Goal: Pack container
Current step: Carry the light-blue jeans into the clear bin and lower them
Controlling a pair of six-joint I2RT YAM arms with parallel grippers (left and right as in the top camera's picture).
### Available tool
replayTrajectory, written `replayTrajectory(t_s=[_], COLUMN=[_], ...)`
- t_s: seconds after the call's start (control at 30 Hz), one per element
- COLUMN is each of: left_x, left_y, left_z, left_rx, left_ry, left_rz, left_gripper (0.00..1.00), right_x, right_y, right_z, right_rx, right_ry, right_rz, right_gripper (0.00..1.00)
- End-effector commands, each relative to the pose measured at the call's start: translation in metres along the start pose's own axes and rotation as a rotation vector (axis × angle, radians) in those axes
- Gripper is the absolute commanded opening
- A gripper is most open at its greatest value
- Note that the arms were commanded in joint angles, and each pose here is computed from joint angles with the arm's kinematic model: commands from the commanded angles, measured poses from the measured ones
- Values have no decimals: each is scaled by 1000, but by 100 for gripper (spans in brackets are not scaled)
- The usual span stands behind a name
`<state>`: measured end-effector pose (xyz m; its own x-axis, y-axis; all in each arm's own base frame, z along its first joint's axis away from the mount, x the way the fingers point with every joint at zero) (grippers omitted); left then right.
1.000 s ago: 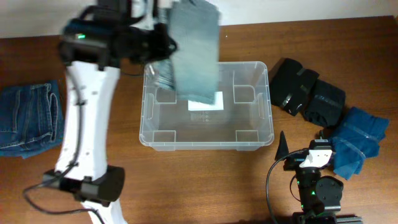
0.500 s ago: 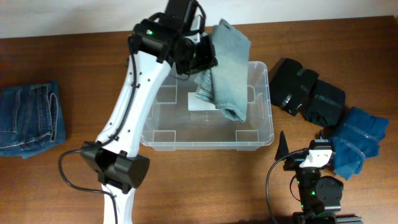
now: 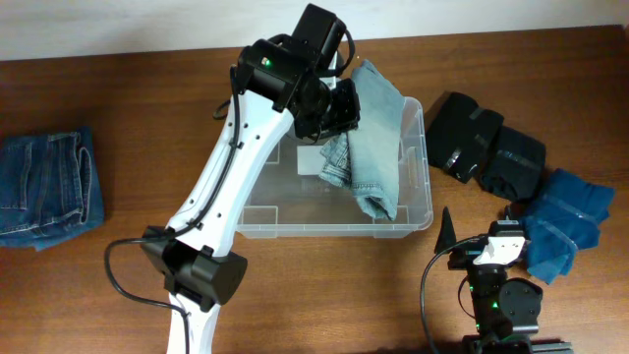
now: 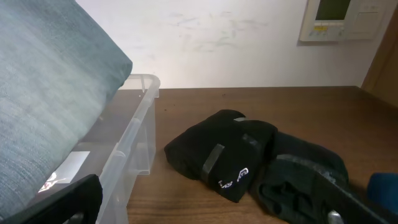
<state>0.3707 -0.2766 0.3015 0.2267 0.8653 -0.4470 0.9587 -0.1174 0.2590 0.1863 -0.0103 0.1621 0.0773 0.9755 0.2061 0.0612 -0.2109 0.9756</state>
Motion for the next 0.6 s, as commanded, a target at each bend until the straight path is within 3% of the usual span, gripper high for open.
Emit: replayTrajectory(t_s=[0.0,0.57], left_x=[-11,-3], left_y=[-5,-16], left_z=[-5,37], left_rx=[-29,59], left_ry=[28,107], left_rz=[-28,-123], left_gripper=[1,0], right_x=[-3,-3], right_y=[-2,-2], right_z=[0,0], right_rx=[1,1], right_ry=[-19,-19], right_rz=[5,5], right_gripper=[99,98])
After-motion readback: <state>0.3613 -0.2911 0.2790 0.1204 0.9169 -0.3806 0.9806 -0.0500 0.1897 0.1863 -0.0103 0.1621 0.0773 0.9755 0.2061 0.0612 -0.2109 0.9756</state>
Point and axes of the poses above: each gripper's point midway between its finger pads, its own z axis out along the fingers, its own x axis along the line the jaws close on, y = z × x, the point moved 6 cm from there along -z, back along the fingers, and after that the axes turned 12 degrees about z, right-handed, at the moved point
